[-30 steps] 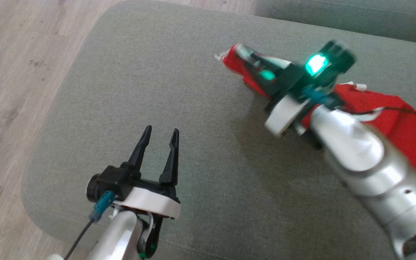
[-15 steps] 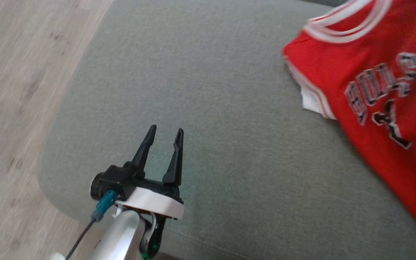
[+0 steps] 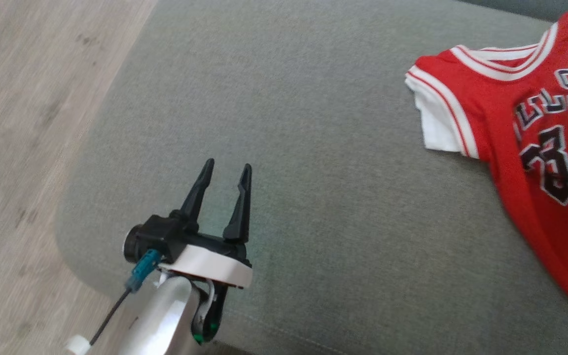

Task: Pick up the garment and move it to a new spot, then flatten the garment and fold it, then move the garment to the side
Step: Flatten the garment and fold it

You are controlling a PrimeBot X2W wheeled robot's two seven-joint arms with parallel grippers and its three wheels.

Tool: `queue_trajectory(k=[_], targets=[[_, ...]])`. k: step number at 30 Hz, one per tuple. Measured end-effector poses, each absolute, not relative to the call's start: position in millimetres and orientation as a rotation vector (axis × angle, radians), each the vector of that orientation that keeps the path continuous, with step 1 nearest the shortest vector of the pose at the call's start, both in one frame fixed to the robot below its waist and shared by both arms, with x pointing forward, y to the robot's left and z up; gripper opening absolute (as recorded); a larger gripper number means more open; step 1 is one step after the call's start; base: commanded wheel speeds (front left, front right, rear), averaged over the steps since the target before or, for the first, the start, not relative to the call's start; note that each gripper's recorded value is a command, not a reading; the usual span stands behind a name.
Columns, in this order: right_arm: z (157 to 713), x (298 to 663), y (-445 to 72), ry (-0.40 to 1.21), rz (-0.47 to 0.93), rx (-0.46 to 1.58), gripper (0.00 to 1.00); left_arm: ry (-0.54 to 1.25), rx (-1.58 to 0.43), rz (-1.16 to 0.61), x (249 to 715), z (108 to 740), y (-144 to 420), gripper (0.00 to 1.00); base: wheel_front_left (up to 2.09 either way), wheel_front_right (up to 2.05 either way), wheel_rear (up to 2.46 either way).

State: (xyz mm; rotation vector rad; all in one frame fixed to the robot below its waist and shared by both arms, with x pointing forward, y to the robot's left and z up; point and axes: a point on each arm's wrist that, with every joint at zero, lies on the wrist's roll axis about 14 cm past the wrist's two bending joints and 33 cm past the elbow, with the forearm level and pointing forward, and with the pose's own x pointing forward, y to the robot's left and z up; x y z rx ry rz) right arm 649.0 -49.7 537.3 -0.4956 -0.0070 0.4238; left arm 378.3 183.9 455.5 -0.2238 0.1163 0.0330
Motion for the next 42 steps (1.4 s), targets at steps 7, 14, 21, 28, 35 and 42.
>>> queue_trajectory(k=[7,14,21,28,35,42], targets=[[540.6,593.1,-9.3,-0.081,0.511,-0.332,1.00,0.067,-0.210,-0.009,384.3,471.0,174.2,1.00,0.00,0.00,0.00],[538.3,523.2,-8.4,-0.110,0.514,-0.100,1.00,0.060,-0.225,-0.051,381.1,472.4,159.1,1.00,0.00,0.00,0.00],[484.4,447.8,-61.4,0.005,0.407,0.011,1.00,0.060,-0.211,-0.100,381.9,472.2,144.1,1.00,0.00,0.00,0.00],[469.2,423.6,-57.6,0.048,0.421,0.046,1.00,0.079,-0.214,-0.119,378.8,465.8,139.1,1.00,0.00,0.00,0.00],[457.1,439.3,-18.8,0.122,0.538,-0.056,1.00,0.114,-0.216,-0.089,377.3,453.3,149.2,1.00,0.00,0.00,0.00],[414.1,465.7,22.8,0.336,0.666,-0.147,1.00,0.131,-0.215,-0.056,381.9,448.2,162.3,1.00,0.00,0.00,0.00]])
